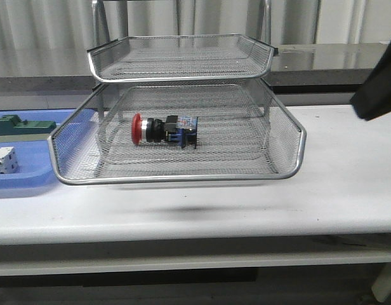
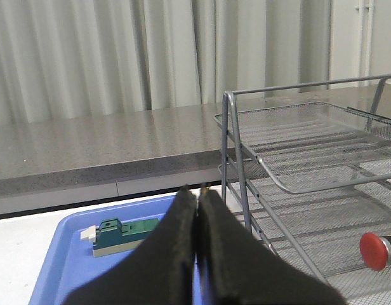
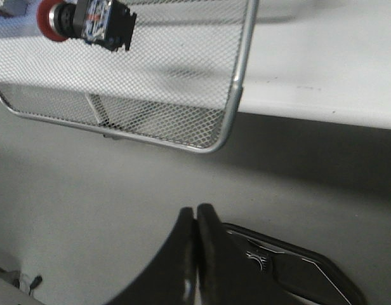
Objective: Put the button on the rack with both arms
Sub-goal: 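Reach the right gripper to the front edge of the middle tier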
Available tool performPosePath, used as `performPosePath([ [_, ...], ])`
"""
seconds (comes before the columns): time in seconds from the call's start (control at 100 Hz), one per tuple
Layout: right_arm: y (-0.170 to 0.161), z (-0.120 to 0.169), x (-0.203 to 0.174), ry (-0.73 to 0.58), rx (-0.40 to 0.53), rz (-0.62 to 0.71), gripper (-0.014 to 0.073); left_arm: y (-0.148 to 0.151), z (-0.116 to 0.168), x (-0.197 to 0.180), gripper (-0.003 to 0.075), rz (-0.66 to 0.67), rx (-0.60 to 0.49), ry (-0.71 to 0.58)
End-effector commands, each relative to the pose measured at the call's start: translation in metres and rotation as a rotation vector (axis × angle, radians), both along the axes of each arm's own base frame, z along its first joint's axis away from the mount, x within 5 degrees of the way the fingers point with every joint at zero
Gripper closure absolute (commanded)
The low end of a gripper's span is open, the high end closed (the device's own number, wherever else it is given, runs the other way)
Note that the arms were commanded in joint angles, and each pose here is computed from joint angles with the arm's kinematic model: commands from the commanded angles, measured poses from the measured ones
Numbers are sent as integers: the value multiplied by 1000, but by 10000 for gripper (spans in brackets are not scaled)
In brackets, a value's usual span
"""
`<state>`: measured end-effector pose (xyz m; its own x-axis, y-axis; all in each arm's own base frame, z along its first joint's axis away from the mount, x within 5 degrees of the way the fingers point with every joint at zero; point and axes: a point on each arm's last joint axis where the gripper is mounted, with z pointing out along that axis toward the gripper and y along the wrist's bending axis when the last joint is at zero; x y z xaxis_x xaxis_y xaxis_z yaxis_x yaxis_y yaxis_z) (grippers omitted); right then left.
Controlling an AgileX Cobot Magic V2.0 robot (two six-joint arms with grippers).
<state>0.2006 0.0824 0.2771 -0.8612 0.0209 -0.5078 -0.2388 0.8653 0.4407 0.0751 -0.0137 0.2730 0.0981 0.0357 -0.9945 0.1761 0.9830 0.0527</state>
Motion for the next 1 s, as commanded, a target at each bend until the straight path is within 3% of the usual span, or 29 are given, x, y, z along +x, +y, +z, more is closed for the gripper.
performPosePath([
  [0.0, 15, 7, 9, -58, 36, 16, 662, 2, 17, -1, 741, 15, -38, -99],
  [0.54, 105, -60, 20, 8, -8, 159, 662, 2, 17, -1, 741, 15, -38, -99],
  [0.99, 122, -81, 34, -86, -37, 96, 662, 2, 17, -1, 741, 15, -38, -99],
])
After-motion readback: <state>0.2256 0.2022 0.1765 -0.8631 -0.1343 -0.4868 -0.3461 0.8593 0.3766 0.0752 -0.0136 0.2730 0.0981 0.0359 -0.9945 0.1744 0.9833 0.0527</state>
